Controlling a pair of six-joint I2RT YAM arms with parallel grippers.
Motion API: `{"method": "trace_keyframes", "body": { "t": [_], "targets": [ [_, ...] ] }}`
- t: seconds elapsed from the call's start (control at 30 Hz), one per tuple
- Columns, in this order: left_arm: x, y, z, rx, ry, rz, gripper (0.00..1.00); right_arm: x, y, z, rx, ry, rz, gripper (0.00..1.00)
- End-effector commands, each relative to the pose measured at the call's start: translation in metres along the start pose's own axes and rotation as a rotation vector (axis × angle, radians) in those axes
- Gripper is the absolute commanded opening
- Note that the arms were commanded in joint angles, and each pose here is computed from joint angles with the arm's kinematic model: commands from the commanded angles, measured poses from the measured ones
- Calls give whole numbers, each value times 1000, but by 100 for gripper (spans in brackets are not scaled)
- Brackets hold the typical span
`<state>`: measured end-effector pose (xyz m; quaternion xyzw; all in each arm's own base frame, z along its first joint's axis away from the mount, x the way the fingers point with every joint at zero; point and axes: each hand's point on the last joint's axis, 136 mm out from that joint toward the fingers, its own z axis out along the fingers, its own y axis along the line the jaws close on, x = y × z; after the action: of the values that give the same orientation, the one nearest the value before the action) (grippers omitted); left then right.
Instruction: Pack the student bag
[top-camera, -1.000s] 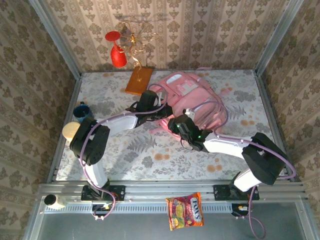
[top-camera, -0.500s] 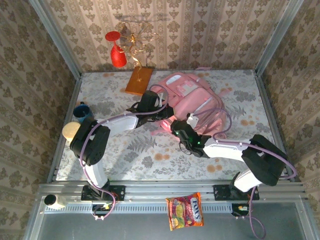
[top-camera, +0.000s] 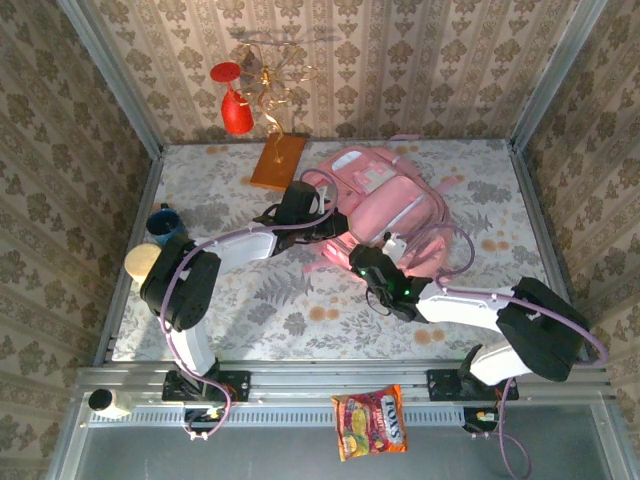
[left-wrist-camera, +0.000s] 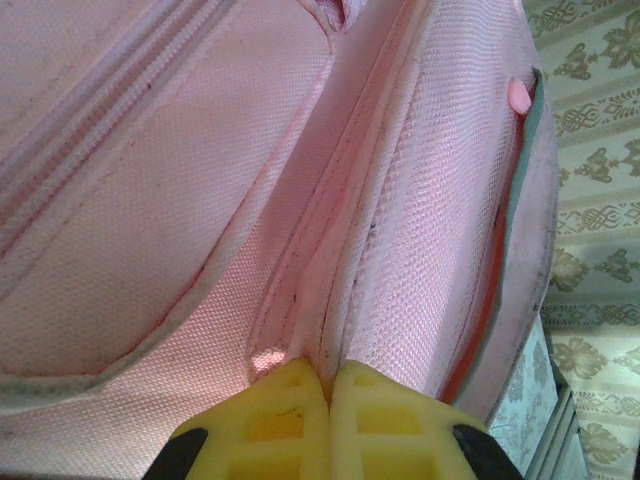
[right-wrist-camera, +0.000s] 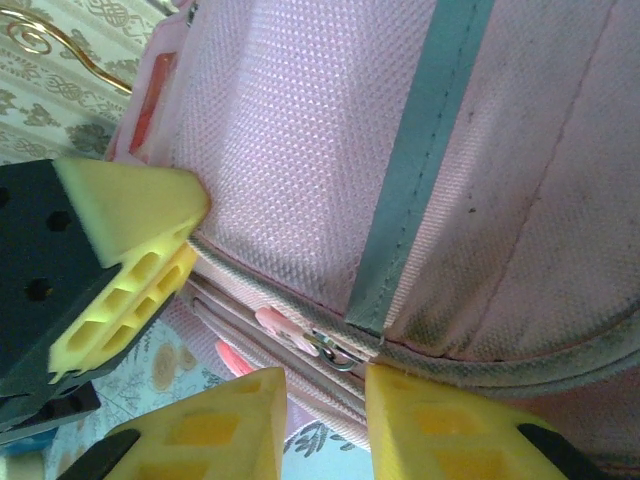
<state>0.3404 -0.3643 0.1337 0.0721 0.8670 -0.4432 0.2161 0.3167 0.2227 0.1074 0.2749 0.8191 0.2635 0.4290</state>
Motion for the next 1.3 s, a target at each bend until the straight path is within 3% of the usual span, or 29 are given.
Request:
{"method": "trace_keyframes", "body": {
  "t": [0.0,0.43,0.6,0.97,1.13,1.27],
  "targets": [
    [-6,-30,-1,90,5,40,0,-1,-1,9,22,-30,18,29],
    [-1,-35,0,100,9,40,0,-14,12,38,71,-113,40,37],
    [0,-35,2,96,10,37,0,-19,-9,48,144,-157,95,28],
    [-5,-19,-1,29,-14,68,0,-41,-42,4,143,-141,83,15],
    [-6,-16,1,22,-15,71,0,-48,-45,-14,131,-105,40,16],
    [-6,-17,1,26,-13,69,0,-49,-45,-21,139,-78,-23,24]
  ]
}}
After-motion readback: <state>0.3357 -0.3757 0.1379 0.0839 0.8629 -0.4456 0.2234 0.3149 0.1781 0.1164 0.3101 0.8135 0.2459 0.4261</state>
